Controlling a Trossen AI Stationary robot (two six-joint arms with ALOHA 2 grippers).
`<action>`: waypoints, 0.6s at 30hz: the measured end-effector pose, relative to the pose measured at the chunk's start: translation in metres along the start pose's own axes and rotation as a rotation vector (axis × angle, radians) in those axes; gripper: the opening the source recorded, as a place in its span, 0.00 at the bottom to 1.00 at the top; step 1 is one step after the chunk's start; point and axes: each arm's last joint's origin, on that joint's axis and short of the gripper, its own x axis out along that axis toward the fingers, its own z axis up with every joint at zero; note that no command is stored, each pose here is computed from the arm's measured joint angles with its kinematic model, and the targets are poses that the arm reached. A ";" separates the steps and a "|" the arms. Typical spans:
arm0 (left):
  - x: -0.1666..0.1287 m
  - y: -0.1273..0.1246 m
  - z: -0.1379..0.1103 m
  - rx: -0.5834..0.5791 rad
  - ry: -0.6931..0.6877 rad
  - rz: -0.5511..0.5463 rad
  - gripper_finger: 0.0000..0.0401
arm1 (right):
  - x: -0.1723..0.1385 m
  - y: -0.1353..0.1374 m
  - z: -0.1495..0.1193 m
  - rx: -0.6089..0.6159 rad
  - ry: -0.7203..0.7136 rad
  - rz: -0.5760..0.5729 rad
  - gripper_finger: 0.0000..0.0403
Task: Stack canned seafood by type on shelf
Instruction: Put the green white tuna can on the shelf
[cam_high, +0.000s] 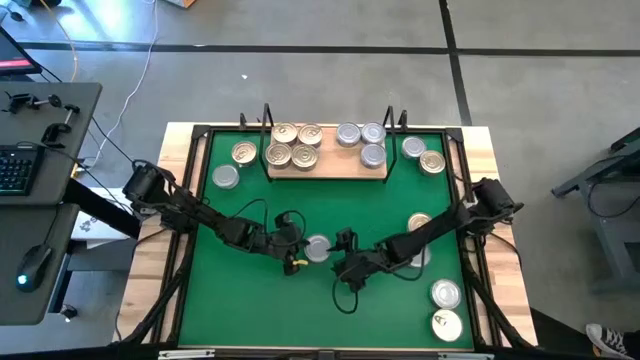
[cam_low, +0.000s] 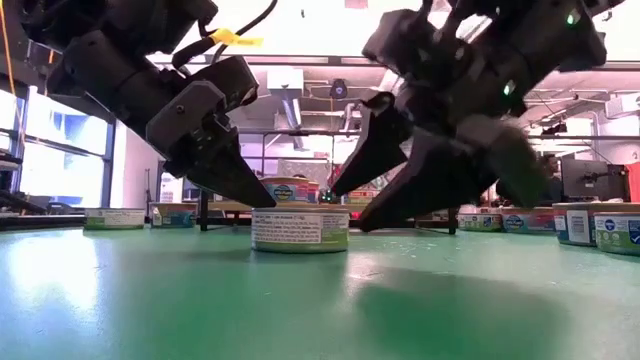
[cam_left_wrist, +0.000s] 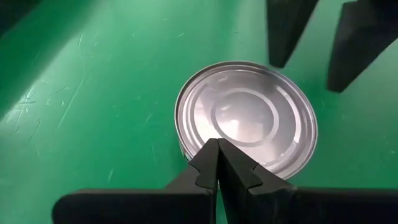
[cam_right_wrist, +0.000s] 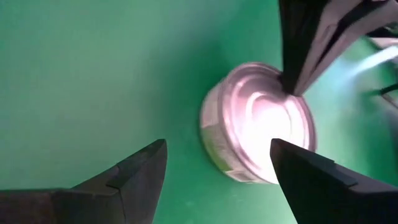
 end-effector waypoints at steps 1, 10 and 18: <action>0.000 0.000 0.000 0.006 0.002 -0.003 0.00 | 0.002 0.001 -0.001 -0.008 0.002 -0.016 0.69; -0.004 -0.001 0.003 0.031 -0.005 -0.033 0.00 | 0.013 0.007 -0.004 -0.122 0.006 -0.106 0.69; -0.020 -0.007 0.032 0.032 -0.108 -0.093 0.00 | 0.011 0.005 0.006 0.034 -0.086 -0.167 0.69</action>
